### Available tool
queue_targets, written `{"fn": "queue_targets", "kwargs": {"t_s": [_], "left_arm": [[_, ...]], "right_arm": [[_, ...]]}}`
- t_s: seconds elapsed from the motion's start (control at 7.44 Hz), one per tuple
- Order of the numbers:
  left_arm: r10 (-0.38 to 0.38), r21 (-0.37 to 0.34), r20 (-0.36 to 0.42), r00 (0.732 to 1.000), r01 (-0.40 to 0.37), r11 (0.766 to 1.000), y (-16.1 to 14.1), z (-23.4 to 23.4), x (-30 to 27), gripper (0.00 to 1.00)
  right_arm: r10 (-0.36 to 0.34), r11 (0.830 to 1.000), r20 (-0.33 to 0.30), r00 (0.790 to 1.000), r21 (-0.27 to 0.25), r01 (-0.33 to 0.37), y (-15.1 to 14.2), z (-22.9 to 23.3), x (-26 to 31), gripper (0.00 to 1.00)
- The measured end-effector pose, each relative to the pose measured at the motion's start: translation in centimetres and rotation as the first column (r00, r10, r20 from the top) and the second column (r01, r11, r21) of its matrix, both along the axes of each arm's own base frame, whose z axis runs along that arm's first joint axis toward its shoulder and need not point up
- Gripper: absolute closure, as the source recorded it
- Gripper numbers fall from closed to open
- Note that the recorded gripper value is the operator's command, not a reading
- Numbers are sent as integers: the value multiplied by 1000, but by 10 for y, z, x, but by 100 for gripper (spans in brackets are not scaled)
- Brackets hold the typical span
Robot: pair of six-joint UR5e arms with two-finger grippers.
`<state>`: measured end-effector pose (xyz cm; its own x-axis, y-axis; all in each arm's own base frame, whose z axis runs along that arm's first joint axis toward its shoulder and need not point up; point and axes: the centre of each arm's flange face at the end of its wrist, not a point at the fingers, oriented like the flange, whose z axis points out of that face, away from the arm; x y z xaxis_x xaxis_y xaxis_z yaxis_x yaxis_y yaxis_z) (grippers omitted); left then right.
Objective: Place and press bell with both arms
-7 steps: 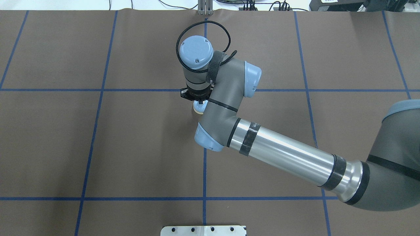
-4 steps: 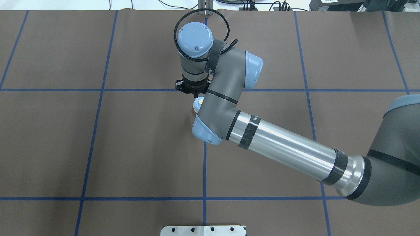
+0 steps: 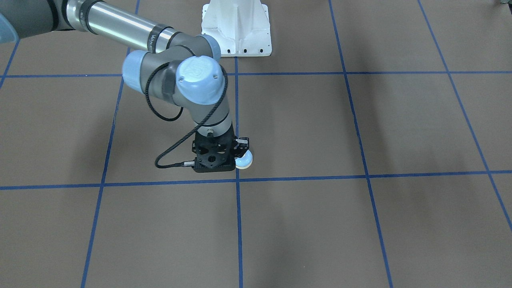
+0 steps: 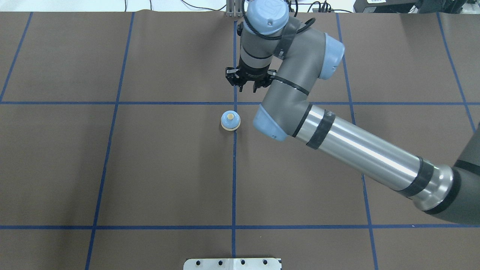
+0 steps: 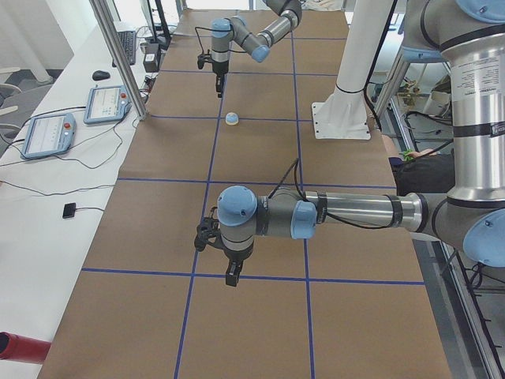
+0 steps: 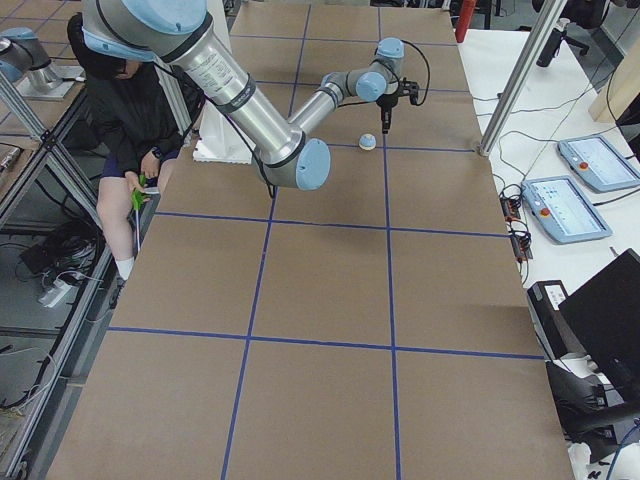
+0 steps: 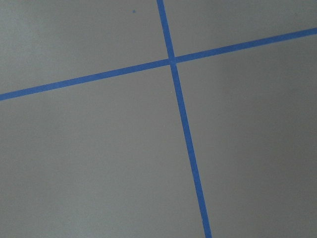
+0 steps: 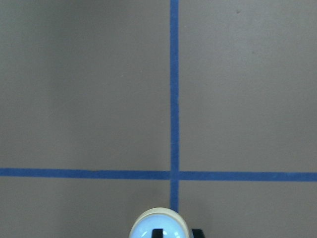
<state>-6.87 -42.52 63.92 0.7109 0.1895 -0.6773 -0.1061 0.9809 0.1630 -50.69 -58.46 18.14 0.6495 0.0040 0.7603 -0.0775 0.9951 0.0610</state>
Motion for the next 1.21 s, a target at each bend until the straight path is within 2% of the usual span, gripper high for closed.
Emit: {"fn": "queue_targets", "kwargs": {"t_s": [0.27,0.4,0.67,0.94,1.08,1.21], "left_arm": [[-28,-21,1,1000,28,999,1,-3,-1,0],[-36,-22,3,999,36,999,1,-6,-3,0],[-52,-31,4,999,52,998,5,-7,-8,0],[-72,-46,6,997,72,996,12,-2,-15,0],[-80,-49,6,997,80,996,14,-1,-18,0],[-84,-49,4,996,84,995,14,-1,-20,0]], "right_arm": [[-58,997,-15,998,41,58,-20,53,95,0],[-90,993,-48,995,75,93,-28,78,148,0],[-174,972,-104,979,139,187,-36,140,260,0],[-254,942,-136,958,192,277,-19,235,379,0],[-283,927,-153,947,208,311,0,286,434,0],[-299,921,-161,941,210,329,24,331,479,0]]}}
